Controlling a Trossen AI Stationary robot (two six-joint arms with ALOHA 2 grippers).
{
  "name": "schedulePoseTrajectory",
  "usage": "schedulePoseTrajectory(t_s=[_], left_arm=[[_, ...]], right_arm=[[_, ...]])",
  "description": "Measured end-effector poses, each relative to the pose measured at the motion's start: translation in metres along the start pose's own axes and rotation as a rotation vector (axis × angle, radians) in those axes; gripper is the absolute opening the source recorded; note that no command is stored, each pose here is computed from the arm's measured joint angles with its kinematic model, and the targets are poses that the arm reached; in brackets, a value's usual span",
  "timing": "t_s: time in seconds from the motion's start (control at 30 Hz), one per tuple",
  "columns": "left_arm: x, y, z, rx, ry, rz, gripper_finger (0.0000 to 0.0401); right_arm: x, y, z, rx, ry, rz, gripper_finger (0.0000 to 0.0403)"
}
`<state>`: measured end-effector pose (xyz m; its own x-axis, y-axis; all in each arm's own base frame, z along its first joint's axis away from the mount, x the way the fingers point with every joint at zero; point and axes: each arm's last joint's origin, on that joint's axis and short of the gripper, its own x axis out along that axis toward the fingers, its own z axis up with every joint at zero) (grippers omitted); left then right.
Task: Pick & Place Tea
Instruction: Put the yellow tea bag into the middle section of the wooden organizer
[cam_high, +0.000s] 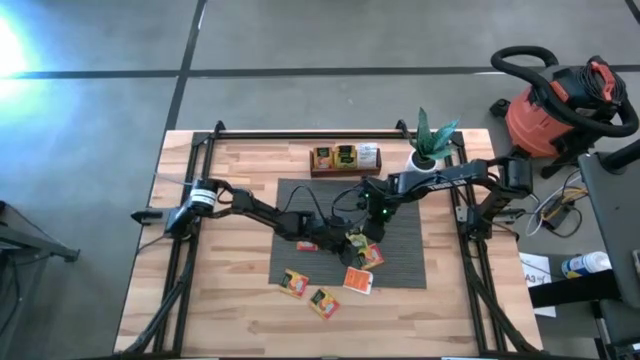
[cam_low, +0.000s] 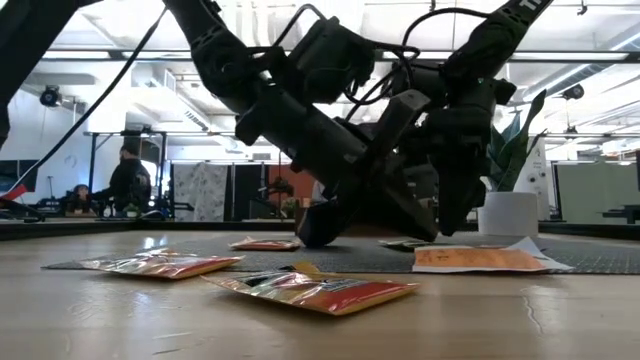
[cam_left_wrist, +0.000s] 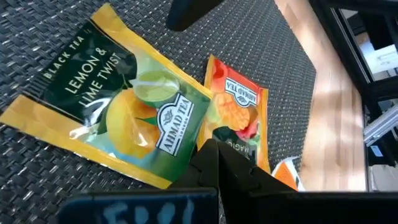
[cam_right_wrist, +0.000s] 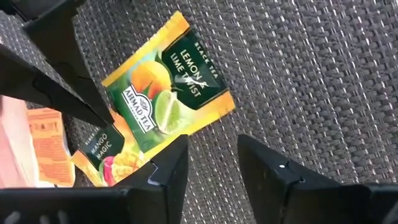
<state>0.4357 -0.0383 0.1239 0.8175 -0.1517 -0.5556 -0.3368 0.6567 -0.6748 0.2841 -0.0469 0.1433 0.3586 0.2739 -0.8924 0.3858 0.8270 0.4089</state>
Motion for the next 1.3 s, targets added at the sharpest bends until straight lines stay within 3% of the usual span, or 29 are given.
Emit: schedulePoseTrajectory(t_s=[0.37, 0.5, 1.0, 1.3], left_arm=[[0.004, 0.004, -0.003, 0.010, 0.006, 0.013, 0.0000], [0.005, 0.005, -0.004, 0.008, 0.008, 0.016, 0.0000], [0.005, 0.008, -0.006, 0.027, 0.008, 0.053, 0.0000], [0.005, 0.008, -0.006, 0.030, 0.003, 0.061, 0.0000]], right_arm=[[0.002, 0.002, 0.008, -0.036, -0.103, -0.033, 0.0132], [0.010, -0.002, 0.008, -0.032, -0.081, -0.055, 0.0132], [0.019, 0.007, 0.006, -0.024, -0.026, 0.076, 0.0132], [0.017, 0.011, 0.011, -0.054, -0.095, 0.088, 0.0132]])
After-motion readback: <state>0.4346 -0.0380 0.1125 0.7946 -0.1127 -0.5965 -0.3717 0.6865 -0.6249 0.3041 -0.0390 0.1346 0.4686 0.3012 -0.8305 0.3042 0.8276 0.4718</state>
